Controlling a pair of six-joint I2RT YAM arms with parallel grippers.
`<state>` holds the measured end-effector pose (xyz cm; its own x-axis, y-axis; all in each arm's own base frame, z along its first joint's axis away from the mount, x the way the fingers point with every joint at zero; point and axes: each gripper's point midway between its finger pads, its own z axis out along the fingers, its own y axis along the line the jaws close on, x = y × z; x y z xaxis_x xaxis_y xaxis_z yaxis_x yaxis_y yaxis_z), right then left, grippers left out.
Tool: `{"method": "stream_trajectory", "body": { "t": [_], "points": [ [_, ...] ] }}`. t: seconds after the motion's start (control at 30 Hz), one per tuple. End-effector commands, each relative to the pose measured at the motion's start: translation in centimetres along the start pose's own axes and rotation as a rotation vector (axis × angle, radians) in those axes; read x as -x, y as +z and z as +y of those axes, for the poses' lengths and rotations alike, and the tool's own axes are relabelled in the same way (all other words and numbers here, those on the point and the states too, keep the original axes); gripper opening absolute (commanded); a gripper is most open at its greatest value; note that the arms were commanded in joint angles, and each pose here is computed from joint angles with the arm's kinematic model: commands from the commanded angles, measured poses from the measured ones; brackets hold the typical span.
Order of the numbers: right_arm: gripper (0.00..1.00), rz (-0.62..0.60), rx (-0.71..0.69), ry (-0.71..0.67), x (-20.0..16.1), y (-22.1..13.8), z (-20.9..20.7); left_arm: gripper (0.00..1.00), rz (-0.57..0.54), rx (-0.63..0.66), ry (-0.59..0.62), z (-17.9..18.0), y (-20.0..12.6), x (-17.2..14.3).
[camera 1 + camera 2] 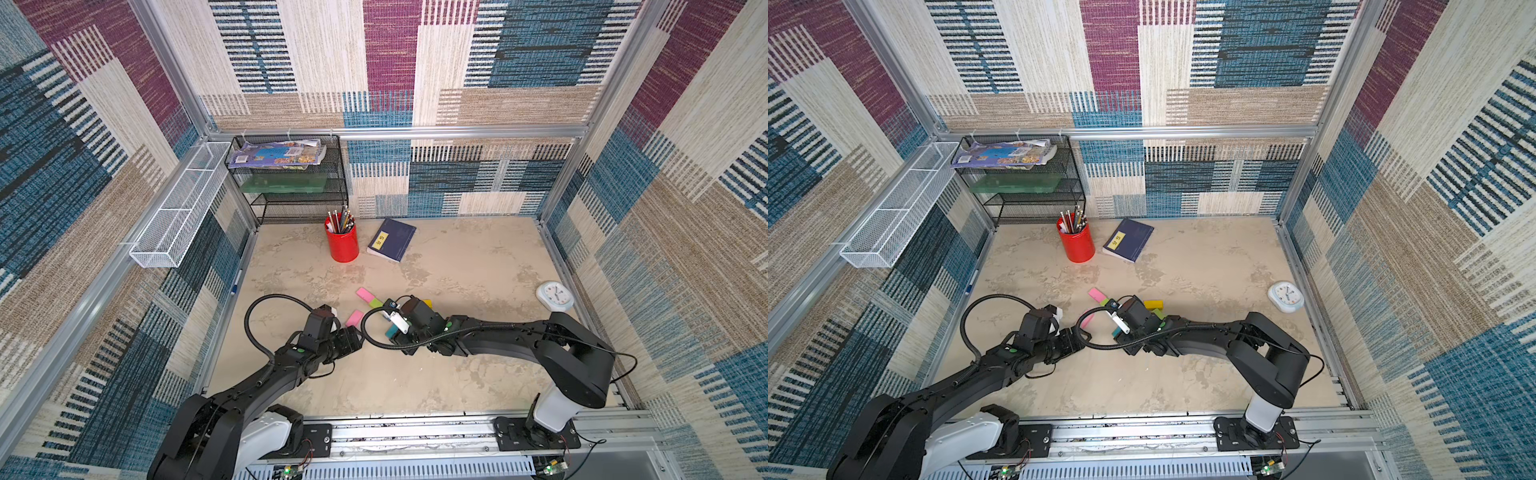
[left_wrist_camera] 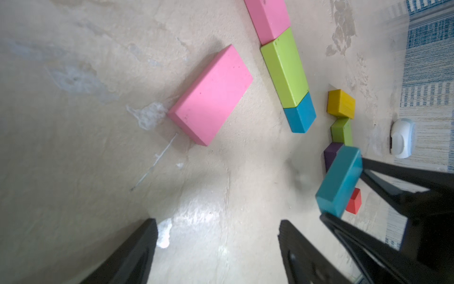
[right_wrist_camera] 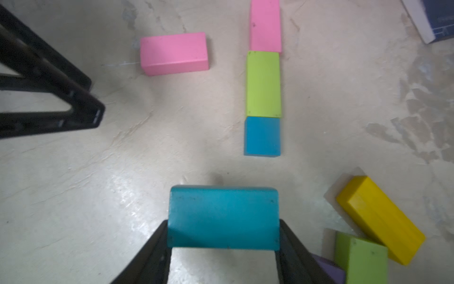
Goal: Assemble the letter v with building blocks
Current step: Pick up the building block from the center of the board, then assemble the building block at the center of the board.
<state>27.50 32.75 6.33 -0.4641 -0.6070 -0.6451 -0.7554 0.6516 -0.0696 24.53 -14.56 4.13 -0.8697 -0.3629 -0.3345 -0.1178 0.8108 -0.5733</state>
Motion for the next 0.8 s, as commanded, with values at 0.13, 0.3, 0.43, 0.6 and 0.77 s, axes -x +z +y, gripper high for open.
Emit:
{"method": "stream_trajectory", "body": {
  "t": [0.13, 0.3, 0.43, 0.6, 0.77],
  "points": [
    [0.56, -0.030, -0.106, 0.006, 2.0, 1.2, -5.0, 0.79, 0.078, 0.001, 0.046, -0.7, 0.5, -0.3],
    [0.56, -0.035, -0.132, 0.027, 3.2, 2.4, -8.2, 0.79, 0.086, 0.005, 0.062, -0.9, 0.8, -0.1],
    [0.56, -0.016, -0.133, 0.012, 3.2, 3.6, -9.6, 0.79, 0.097, 0.010, 0.070, -0.9, 0.9, -0.1],
    [0.56, 0.008, -0.098, -0.023, 2.7, 4.9, -9.9, 0.79, 0.093, 0.007, 0.074, -1.1, 0.8, 0.1],
    [0.56, 0.019, -0.046, -0.035, 2.5, 5.6, -9.2, 0.79, 0.095, 0.012, 0.072, -1.2, 0.8, 0.2]
  ]
}}
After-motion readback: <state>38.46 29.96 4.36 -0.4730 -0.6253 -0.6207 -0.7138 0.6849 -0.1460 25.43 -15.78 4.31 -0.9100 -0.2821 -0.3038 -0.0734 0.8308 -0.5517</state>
